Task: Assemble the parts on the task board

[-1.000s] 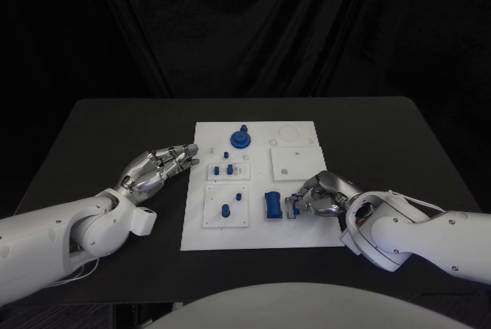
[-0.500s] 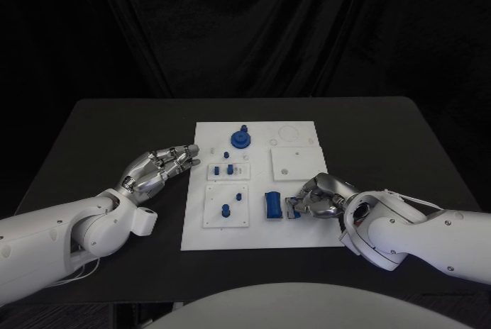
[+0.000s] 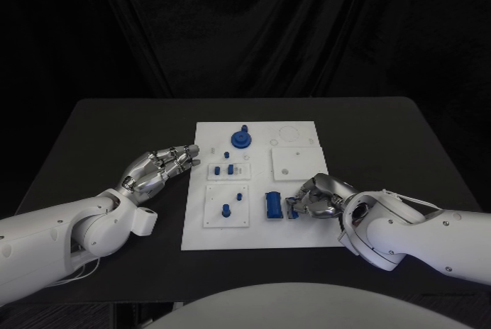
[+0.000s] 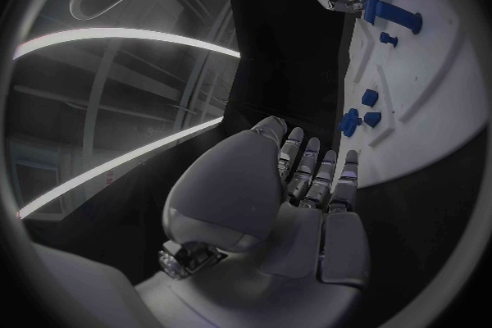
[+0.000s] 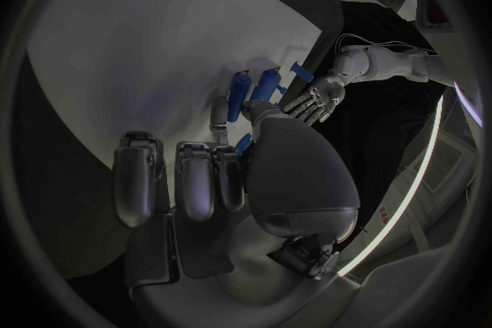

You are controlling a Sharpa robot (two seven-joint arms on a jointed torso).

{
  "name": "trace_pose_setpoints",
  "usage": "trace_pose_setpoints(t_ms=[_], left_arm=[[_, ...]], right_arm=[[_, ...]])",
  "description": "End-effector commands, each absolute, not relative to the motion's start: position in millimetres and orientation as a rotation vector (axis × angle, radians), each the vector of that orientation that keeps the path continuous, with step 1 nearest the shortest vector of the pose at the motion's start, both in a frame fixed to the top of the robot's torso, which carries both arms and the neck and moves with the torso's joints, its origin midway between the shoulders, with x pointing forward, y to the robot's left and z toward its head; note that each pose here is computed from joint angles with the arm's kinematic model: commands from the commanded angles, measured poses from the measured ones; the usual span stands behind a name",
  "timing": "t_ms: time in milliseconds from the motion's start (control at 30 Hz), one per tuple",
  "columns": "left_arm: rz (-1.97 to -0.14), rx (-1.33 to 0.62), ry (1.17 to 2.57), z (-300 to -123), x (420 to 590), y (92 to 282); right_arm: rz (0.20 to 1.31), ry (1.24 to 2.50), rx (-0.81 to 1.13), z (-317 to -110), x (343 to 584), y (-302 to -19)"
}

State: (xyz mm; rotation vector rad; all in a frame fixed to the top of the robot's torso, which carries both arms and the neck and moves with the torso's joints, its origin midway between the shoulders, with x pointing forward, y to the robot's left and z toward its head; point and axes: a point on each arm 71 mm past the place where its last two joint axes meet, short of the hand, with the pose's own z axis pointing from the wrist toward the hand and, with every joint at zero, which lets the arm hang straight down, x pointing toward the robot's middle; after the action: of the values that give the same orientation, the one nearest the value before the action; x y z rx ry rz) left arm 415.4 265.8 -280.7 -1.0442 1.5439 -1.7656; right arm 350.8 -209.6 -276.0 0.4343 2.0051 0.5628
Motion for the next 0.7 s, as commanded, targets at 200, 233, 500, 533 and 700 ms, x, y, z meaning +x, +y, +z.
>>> trace_pose_setpoints(t_ms=[200,233,500,533,700], left_arm=[[-1.818,-1.022,1.490,-277.4,414.8,264.9],[-1.817,-1.022,1.490,-277.5,414.8,265.0],[-1.817,-1.024,1.494,-278.0,414.8,265.0],[-1.817,-1.024,1.494,-278.0,414.8,265.0],[-1.818,-1.025,1.496,-278.2,414.7,264.8]], right_arm=[[0.532,2.035,0.427,-278.8,350.0,-209.7],[0.526,2.040,0.422,-279.1,349.9,-209.7],[0.507,2.050,0.406,-279.8,349.7,-210.1],[0.507,2.050,0.405,-279.7,349.7,-210.2],[0.524,2.019,0.413,-277.4,350.2,-211.2]])
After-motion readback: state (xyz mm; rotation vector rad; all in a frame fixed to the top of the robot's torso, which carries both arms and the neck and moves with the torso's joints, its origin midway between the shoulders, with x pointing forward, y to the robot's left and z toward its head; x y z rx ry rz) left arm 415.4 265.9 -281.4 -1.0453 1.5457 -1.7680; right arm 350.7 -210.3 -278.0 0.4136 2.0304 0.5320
